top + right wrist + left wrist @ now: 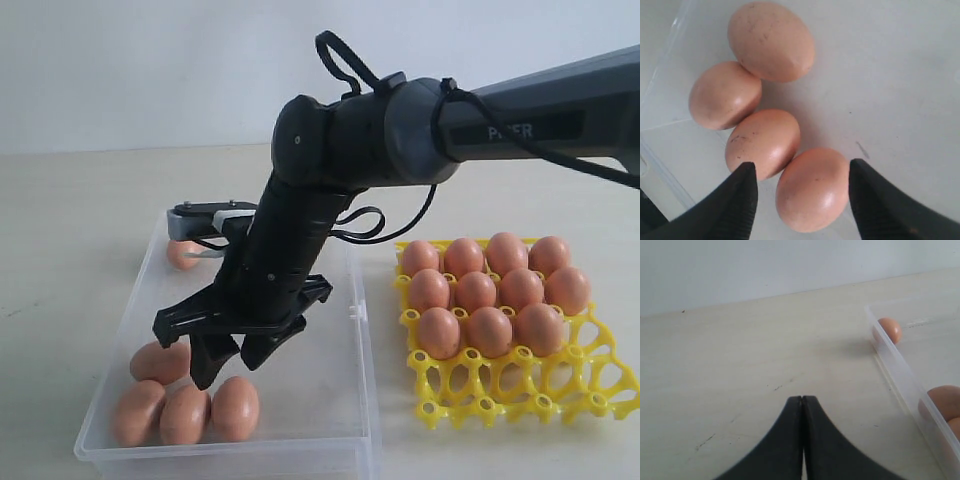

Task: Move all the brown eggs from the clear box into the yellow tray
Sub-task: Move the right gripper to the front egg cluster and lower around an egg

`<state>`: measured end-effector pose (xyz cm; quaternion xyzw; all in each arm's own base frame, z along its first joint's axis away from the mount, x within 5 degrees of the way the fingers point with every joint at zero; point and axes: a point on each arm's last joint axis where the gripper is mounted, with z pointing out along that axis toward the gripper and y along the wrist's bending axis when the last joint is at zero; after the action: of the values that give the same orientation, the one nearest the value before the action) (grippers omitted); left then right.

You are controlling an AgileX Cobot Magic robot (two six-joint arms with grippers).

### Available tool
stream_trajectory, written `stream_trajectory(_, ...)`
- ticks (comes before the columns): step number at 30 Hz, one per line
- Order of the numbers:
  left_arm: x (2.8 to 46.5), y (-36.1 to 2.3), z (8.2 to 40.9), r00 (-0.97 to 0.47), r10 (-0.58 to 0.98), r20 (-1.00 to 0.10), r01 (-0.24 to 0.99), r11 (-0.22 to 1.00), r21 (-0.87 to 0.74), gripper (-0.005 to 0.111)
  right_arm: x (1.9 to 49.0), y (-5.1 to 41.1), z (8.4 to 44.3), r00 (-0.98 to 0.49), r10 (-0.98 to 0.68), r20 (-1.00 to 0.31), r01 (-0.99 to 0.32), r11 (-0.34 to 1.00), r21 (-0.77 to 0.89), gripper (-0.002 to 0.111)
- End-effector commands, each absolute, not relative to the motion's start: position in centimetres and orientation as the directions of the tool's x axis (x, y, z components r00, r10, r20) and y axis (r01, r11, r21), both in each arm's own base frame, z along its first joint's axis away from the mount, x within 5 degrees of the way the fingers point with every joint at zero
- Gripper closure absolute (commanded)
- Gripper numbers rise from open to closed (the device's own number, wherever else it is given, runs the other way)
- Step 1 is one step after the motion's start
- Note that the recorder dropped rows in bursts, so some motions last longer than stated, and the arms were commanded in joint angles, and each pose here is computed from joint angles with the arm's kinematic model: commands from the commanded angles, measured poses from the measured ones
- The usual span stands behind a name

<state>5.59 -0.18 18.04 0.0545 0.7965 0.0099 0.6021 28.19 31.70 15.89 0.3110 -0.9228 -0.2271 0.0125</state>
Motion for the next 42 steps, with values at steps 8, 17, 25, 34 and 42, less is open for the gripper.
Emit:
stream_trajectory(8,5.6,-0.2,18.3,-0.253,0.093,-0.963,0.077,0.994,0.076,0.107,28.5,31.8,13.5,-0.824,-0.561,-0.071,-0.538,0.738,0.407,0.051)
stream_trajectory(17,5.6,-0.2,18.3,-0.253,0.093,-0.963,0.077,0.994,0.076,0.107,28.6,31.8,12.0,-0.83,-0.556,-0.045,-0.525,0.75,0.403,0.051)
stream_trajectory(25,5.6,-0.2,18.3,-0.253,0.093,-0.963,0.077,0.994,0.076,0.107,28.5,31.8,11.0,-0.827,-0.562,-0.012,-0.519,0.756,0.399,0.053)
stream_trajectory(34,5.6,-0.2,18.3,-0.253,0.093,-0.963,0.077,0.994,0.076,0.107,28.1,31.5,10.8,-0.817,-0.575,0.043,-0.512,0.757,0.406,0.066)
stream_trajectory(42,5.6,-0.2,18.3,-0.253,0.093,-0.963,0.077,0.994,0.076,0.107,27.7,31.3,11.0,-0.766,-0.641,0.055,-0.566,0.711,0.418,0.108)
